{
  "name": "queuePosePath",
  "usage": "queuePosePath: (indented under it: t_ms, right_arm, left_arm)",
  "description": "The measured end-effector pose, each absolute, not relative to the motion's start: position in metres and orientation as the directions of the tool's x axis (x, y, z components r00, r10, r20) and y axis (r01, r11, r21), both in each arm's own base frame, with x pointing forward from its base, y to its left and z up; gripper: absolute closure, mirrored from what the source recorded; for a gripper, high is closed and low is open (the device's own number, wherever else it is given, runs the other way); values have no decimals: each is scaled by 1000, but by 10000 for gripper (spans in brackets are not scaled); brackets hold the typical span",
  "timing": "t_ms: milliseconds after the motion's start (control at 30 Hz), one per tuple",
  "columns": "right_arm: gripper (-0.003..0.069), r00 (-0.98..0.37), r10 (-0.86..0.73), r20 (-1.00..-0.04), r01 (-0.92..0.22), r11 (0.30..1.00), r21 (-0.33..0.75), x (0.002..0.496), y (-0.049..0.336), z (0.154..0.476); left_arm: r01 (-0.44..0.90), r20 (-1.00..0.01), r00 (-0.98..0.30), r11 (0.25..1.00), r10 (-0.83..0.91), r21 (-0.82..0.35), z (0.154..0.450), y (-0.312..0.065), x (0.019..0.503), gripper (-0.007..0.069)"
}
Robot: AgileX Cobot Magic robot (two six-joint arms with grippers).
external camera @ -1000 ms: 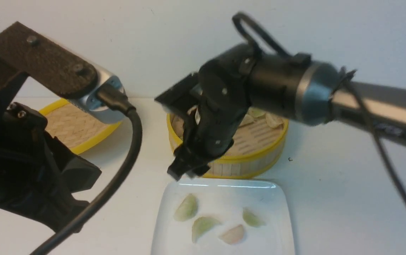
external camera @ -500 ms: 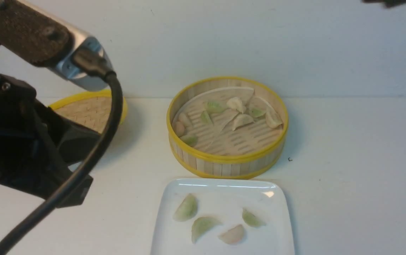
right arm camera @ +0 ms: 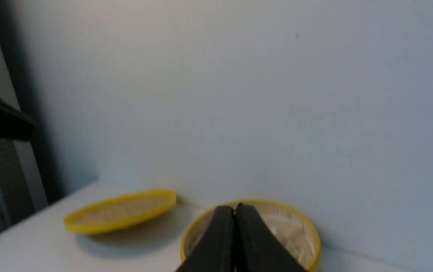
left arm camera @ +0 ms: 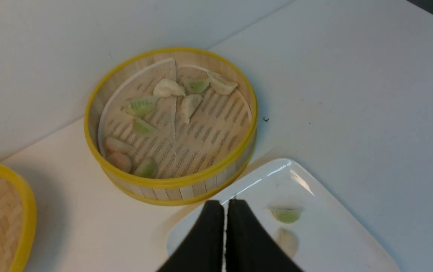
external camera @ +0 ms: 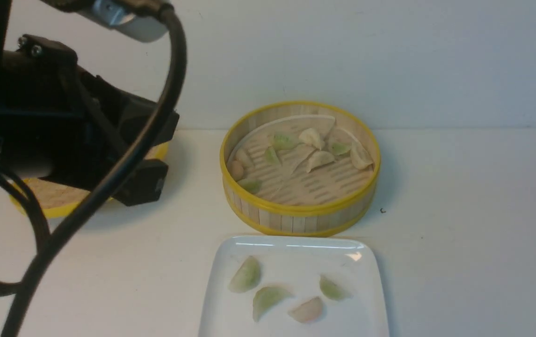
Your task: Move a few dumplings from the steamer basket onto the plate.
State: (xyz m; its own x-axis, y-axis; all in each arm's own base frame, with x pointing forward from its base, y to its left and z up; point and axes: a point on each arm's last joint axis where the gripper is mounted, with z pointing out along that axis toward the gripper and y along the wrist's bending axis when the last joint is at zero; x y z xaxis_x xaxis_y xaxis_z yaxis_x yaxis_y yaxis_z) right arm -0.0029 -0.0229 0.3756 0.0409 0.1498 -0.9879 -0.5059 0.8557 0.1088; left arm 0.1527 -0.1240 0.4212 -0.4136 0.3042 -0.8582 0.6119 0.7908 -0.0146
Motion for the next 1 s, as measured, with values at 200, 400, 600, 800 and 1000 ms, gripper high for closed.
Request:
queuePosePath:
  t_ms: [200,400,600,800,1000]
  right_arm:
    - [673,101,163,-981,-508,857,90,-1,-21,351]
    - [673,61,131,-990,-511,856,81,11,-11,350]
    - [673,62,130,-990,-511,856,80,12,-10,350]
    - [673,63,129,-990,-510,856,79,12,-10,350]
    - [673,63,130,-990,-510,857,80,12,-10,351]
  left_arm:
    - [614,-856,-411,789,312,-7,417,-131,161,631]
    - [613,-861,-402,790,312,0,417,-131,161,631]
    - [606,-894,-339,795,294,32,425,-116,147,631]
    - [611,-962,-201,792,185,25,412,-93,118,631]
    - [624,-996,-80,781,40,-19,398,-82,101,631]
